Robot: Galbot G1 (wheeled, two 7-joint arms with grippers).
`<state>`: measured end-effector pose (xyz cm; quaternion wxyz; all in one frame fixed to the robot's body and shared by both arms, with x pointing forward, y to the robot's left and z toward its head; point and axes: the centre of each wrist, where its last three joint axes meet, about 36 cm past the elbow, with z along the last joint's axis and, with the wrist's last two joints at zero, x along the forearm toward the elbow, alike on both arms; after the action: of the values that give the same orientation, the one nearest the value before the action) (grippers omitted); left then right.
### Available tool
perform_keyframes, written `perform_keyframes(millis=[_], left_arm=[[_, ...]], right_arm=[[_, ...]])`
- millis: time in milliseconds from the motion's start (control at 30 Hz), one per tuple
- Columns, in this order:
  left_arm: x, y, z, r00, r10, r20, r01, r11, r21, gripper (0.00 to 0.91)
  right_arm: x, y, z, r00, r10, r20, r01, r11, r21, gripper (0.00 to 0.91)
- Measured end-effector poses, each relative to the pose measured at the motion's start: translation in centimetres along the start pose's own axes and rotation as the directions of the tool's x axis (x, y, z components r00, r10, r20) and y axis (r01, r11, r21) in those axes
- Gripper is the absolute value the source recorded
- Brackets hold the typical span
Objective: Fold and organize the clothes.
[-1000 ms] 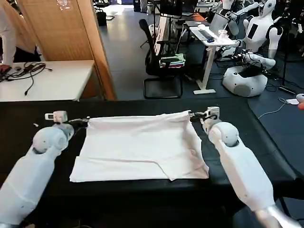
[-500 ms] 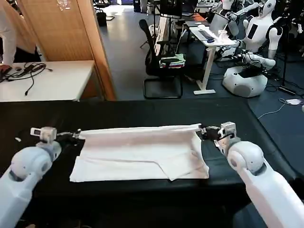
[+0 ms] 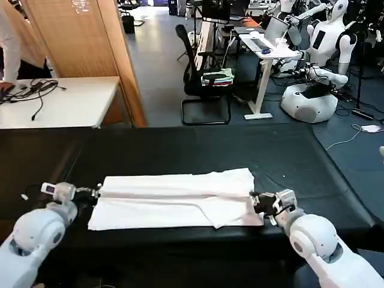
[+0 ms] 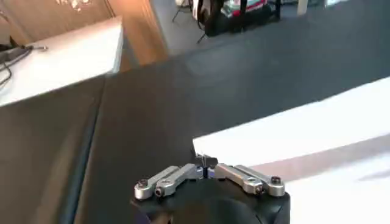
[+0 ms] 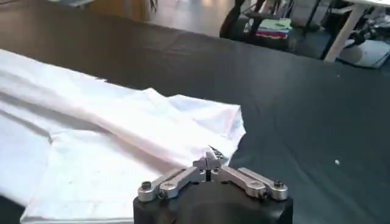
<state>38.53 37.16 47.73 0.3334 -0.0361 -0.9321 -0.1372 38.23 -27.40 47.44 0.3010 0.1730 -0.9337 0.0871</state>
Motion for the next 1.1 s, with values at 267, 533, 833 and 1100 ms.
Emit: perform_keyframes(millis=[267, 533, 833, 1100], left_arm=[[1.1, -0.6, 0.2, 1.0, 0.0, 0.02, -0.001, 1.0, 0.02, 0.878], [1.6, -0.7, -1.2, 0.996, -0.015, 0.087, 0.009, 0.998, 0.065, 0.878], [-2.7, 0.4, -1.5, 0.994, 0.012, 0.11, -0.041, 0.965, 0.26, 0.878], [-5.1, 0.8, 0.3, 0.997, 0.028, 0.067, -0.05, 0.938, 0.342, 0.878]], right_arm=[[2.3, -0.3, -0.8, 0.999, -0.037, 0.038, 0.038, 0.999, -0.032, 0.878], [2.9, -1.4, -2.6, 0.992, 0.024, 0.125, -0.016, 0.998, -0.063, 0.878], [-3.6, -2.2, -2.4, 0.977, 0.097, 0.19, -0.075, 0.99, -0.121, 0.878], [-8.2, -2.4, -0.8, 0.976, 0.139, 0.168, -0.104, 0.974, -0.201, 0.878]])
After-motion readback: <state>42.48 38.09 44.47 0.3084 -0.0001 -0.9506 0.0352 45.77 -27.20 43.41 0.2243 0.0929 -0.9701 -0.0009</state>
